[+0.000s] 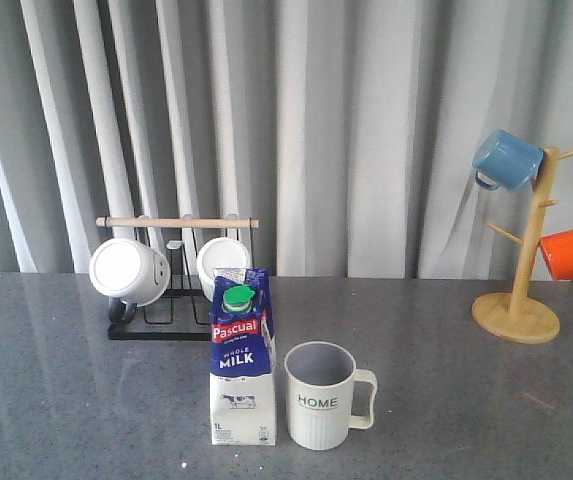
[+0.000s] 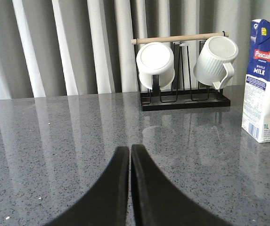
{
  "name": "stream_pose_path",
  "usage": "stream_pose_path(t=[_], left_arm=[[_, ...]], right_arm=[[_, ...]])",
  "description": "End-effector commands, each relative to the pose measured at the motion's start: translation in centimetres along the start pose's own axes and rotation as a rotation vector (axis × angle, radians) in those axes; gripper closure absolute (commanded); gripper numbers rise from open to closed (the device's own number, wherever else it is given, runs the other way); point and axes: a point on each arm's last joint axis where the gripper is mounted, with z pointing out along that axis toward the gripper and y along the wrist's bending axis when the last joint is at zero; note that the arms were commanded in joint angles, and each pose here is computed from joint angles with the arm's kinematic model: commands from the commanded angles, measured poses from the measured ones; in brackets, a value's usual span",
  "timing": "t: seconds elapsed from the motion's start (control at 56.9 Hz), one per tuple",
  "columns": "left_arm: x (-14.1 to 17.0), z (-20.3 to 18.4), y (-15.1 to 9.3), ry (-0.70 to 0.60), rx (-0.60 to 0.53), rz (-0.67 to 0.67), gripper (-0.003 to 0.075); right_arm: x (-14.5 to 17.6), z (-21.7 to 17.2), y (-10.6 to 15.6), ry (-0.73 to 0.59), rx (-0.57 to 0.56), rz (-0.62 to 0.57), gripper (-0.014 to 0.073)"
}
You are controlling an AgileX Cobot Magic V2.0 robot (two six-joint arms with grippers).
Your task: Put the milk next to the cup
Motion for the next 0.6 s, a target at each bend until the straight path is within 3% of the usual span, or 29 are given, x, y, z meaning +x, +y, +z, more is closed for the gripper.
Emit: stream_pose_path(t=[0.0,0.58], left_arm=[[-1.40,-0.23,0.00,-0.102,0.004,-0.015,0.0726],[-1.40,-0.23,0.00,-0.102,0.004,-0.015,0.0726]], right_arm=[[0.17,-0.20,0.03,-0.015,0.000,-0.017,0.0603],[0.78,-0.57,-0.03,0.039,0.007,-0.012,0.0603]])
